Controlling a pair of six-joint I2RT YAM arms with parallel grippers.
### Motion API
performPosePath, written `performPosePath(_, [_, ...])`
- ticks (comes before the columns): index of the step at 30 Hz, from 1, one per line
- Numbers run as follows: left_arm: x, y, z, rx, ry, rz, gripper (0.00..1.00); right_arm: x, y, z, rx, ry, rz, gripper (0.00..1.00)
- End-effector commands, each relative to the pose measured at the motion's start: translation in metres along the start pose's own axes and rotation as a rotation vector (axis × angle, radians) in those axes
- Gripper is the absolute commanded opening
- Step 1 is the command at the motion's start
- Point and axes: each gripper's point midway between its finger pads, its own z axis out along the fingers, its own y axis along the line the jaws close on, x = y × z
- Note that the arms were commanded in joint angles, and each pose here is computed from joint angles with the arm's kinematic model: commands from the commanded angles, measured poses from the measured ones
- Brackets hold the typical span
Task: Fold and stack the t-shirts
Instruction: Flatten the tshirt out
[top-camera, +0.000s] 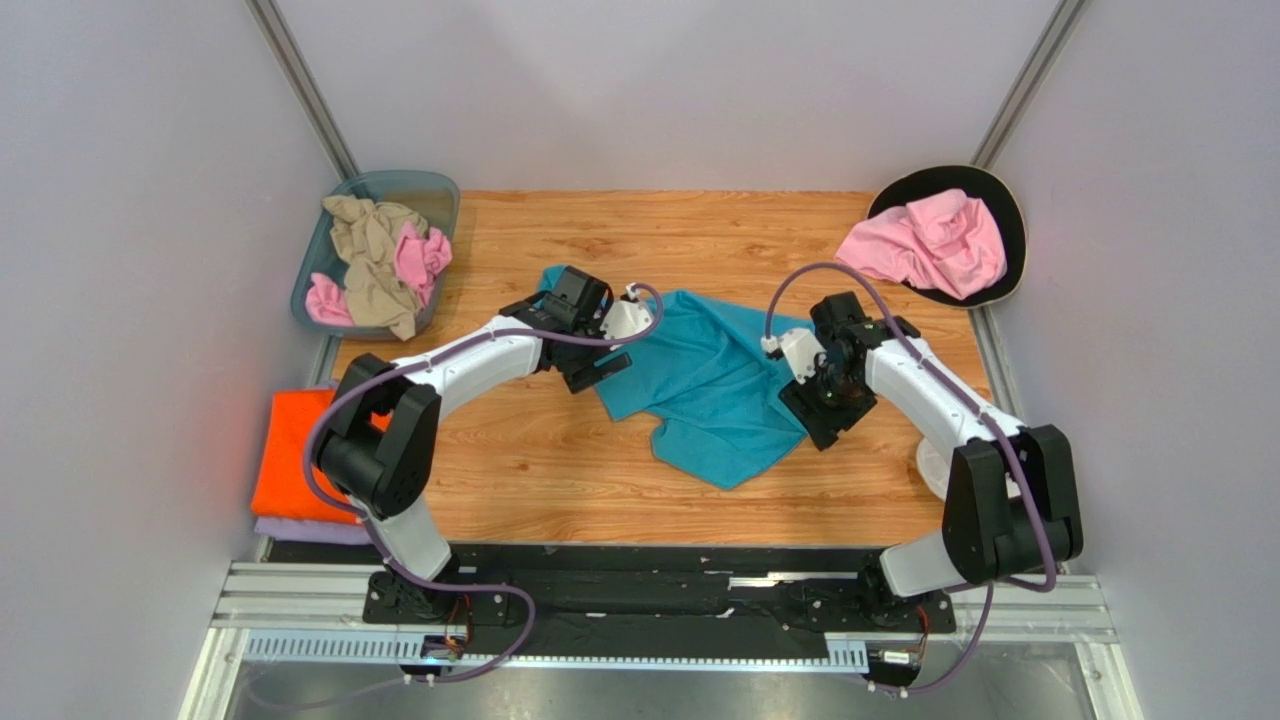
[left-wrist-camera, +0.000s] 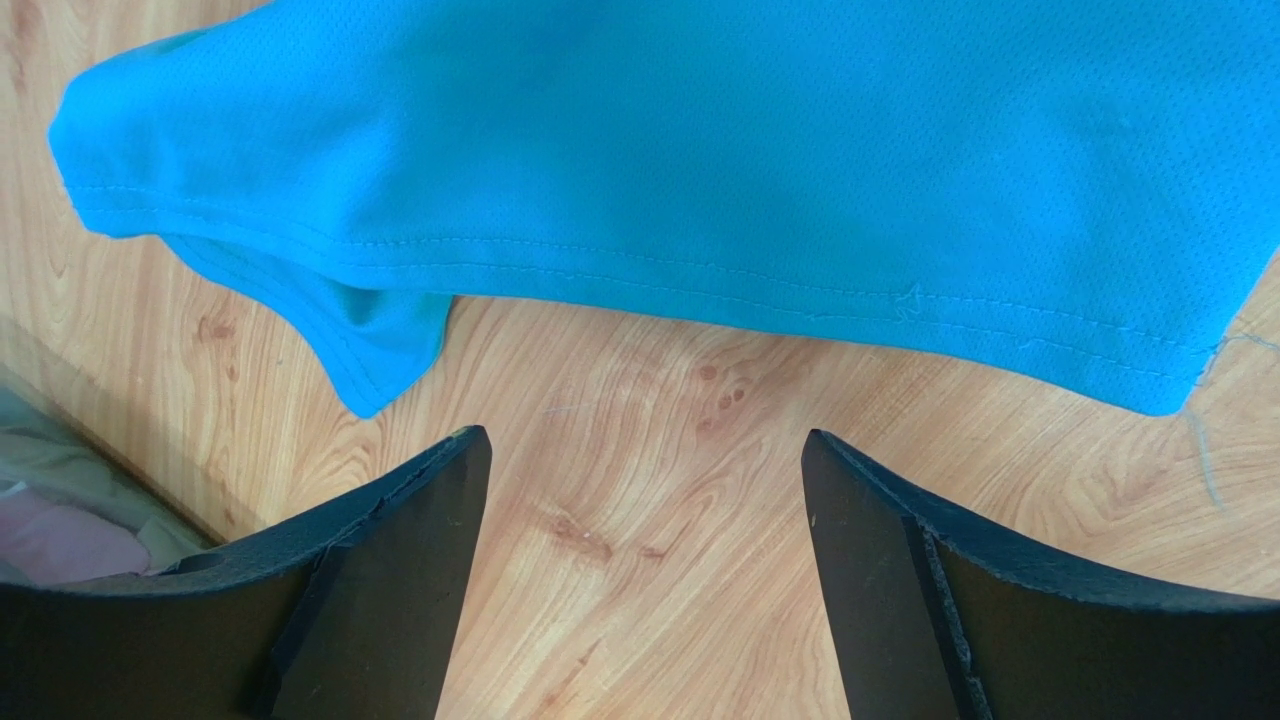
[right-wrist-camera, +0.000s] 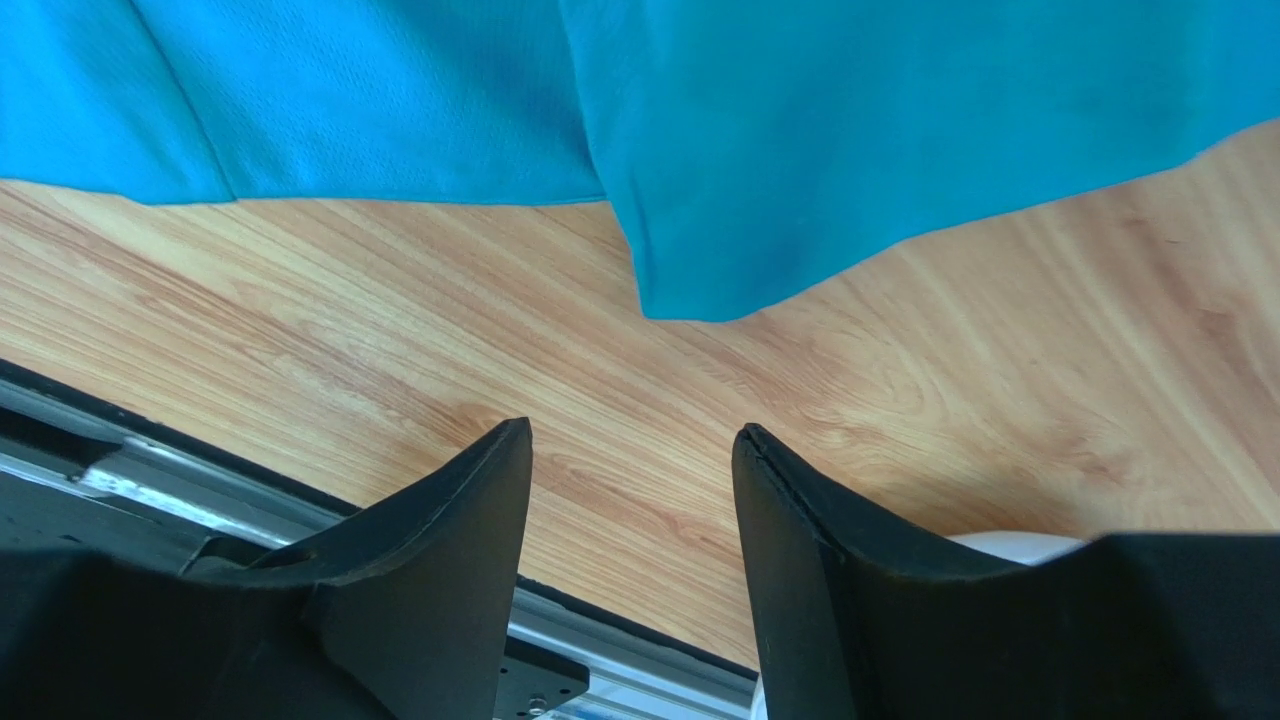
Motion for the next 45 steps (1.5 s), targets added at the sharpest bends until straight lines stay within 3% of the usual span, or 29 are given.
performPosePath(1, [-0.005,0.004,-0.001,-0.019,-0.011,0.021,0.85,-0.002,-0.008,0.019,0.023,-0.009,-0.065,0.55])
performPosePath(29, [-0.003,0.001,0.009,-0.004,0.009,0.018,0.85,-0.019,-0.028,0.070,0.036,0.032,-0.092,0.47])
performPosePath(33, [-0.003,0.000,0.009,-0.003,0.007,0.016,0.85,-0.024,-0.033,0.076,0.046,0.033,-0.098,0.37])
performPosePath(43, [-0.001,-0.002,0.008,0.000,0.010,0.015,0.85,-0.037,-0.049,0.077,0.092,-0.011,-0.071,0.00])
performPosePath(45, [-0.001,-0.003,0.006,0.003,0.008,0.018,0.84,-0.034,-0.053,0.072,0.121,-0.007,-0.066,0.00])
